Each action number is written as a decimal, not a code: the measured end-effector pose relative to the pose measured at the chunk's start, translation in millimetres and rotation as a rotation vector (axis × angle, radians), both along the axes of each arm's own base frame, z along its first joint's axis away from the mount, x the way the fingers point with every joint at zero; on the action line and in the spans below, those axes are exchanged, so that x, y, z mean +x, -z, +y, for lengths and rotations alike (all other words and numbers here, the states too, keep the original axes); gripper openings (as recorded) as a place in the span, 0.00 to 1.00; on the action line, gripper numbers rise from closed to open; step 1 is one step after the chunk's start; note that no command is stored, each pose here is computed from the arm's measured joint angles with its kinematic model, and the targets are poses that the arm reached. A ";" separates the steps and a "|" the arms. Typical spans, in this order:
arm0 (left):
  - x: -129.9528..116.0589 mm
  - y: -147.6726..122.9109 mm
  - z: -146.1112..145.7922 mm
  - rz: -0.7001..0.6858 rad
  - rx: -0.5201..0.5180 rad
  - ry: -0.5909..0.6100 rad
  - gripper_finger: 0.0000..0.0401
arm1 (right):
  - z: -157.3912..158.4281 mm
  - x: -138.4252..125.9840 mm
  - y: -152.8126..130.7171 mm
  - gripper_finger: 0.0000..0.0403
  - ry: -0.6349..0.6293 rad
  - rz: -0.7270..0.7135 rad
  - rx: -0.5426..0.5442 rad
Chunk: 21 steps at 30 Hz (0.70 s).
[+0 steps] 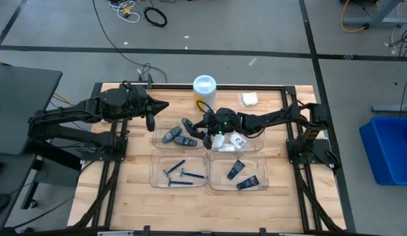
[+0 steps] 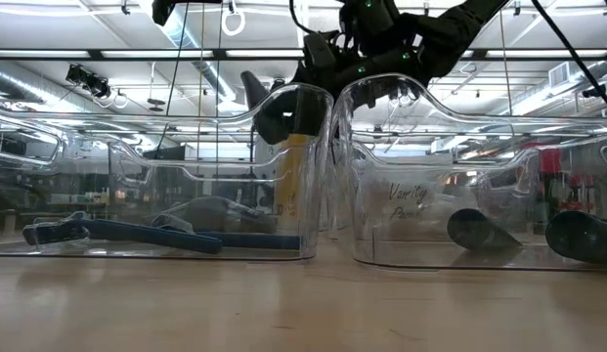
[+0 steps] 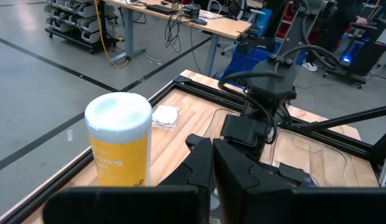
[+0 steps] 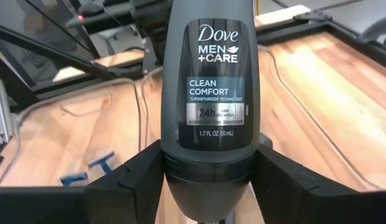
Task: Pick & Place Travel size toiletries
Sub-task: Put the black deodorant into the top left transparent bin, then put the transparent vanity pack into the top right transparent bin
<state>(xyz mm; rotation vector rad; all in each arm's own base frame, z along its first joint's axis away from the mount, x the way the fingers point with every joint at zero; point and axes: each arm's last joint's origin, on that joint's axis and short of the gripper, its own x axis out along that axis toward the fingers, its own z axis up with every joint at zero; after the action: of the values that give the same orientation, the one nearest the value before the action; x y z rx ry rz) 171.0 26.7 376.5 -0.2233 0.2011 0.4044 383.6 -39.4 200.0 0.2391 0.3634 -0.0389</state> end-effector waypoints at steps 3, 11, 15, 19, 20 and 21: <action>-0.1 0.0 0.0 0.000 0.000 0.000 0.06 | 0.0 -0.4 1.1 0.53 -0.001 0.012 -0.003; -0.1 0.0 0.0 0.000 0.000 0.000 0.06 | -0.7 -0.5 1.3 0.68 0.025 0.015 -0.005; 0.0 0.0 0.1 0.000 0.000 0.000 0.06 | -0.4 -0.8 1.8 0.71 0.019 0.021 0.001; -0.1 0.0 0.1 0.000 0.000 -0.001 0.06 | -0.4 -1.2 2.5 0.71 0.026 0.031 0.022; -0.1 -0.1 0.0 0.000 0.000 0.000 0.06 | -0.4 -1.3 2.8 0.70 0.026 0.034 0.022; -0.1 0.0 0.1 0.000 0.000 -0.001 0.06 | -0.4 -1.4 3.0 0.69 0.026 0.036 0.022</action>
<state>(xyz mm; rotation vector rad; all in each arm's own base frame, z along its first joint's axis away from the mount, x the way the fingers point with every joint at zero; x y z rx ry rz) 170.9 26.7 376.5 -0.2232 0.2010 0.4051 382.2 -39.7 197.0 0.2654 0.3968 -0.0652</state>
